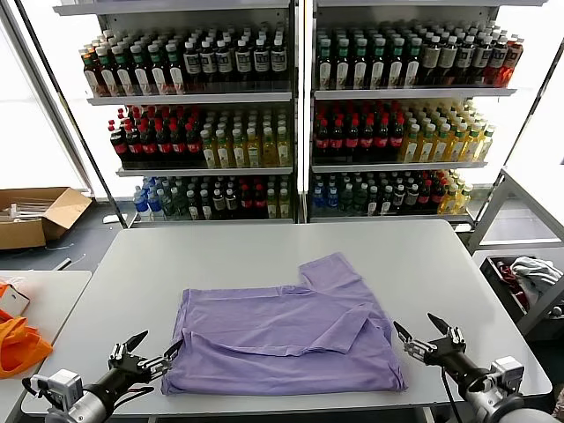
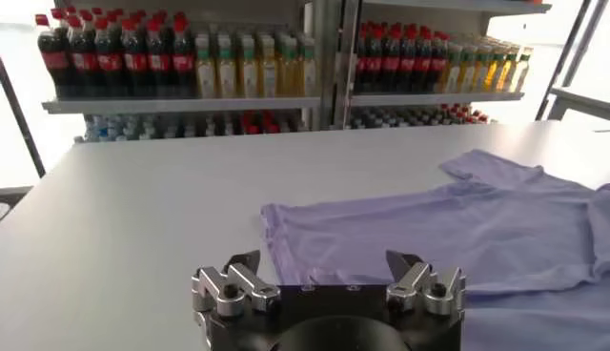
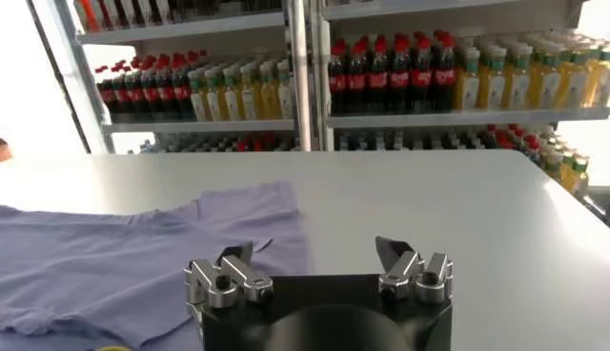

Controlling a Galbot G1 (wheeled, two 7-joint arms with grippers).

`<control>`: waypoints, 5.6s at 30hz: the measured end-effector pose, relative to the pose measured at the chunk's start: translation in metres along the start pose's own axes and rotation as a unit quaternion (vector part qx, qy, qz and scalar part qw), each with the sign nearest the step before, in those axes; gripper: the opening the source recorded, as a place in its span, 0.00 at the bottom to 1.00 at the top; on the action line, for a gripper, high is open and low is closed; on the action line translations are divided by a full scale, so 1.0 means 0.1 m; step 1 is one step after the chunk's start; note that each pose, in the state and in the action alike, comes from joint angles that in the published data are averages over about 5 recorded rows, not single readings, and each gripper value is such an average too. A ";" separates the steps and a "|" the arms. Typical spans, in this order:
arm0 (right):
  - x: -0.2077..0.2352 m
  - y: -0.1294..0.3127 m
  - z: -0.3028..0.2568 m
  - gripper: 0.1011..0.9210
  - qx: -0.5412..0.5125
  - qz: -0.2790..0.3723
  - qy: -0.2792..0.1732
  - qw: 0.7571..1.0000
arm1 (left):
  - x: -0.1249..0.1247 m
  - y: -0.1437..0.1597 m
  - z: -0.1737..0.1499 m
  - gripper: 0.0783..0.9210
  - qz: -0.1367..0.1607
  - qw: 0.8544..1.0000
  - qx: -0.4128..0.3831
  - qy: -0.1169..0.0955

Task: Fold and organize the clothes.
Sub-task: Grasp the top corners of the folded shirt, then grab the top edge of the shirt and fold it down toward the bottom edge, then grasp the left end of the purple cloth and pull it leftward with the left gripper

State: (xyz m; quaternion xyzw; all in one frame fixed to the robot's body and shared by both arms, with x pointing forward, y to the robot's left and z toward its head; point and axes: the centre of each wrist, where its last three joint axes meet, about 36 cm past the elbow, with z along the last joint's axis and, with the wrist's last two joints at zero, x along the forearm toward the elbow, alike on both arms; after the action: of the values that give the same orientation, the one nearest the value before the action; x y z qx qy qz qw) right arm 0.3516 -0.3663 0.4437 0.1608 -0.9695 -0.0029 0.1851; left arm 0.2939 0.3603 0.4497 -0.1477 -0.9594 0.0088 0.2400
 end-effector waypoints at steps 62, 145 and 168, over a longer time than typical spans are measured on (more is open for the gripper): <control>-2.69 -0.05 -0.31 0.39 -0.027 -0.109 0.063 0.992 | -1.67 0.64 -0.14 0.38 0.062 0.997 0.008 0.043; 0.61 -0.02 0.09 0.50 -0.023 -0.053 -0.021 0.998 | 0.15 -0.01 -0.08 0.81 0.018 0.999 -0.040 0.018; 0.89 -0.26 0.35 0.88 0.004 0.090 -0.137 0.986 | -0.05 -0.72 0.35 0.88 -0.115 0.993 0.028 -0.008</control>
State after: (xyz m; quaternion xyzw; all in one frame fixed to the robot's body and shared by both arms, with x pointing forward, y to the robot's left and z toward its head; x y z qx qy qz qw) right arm 0.2693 -0.4201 0.4415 0.0719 -0.9962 -0.0048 0.0491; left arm 0.2616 0.2921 0.4228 -0.0294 -0.9713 0.0091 0.2359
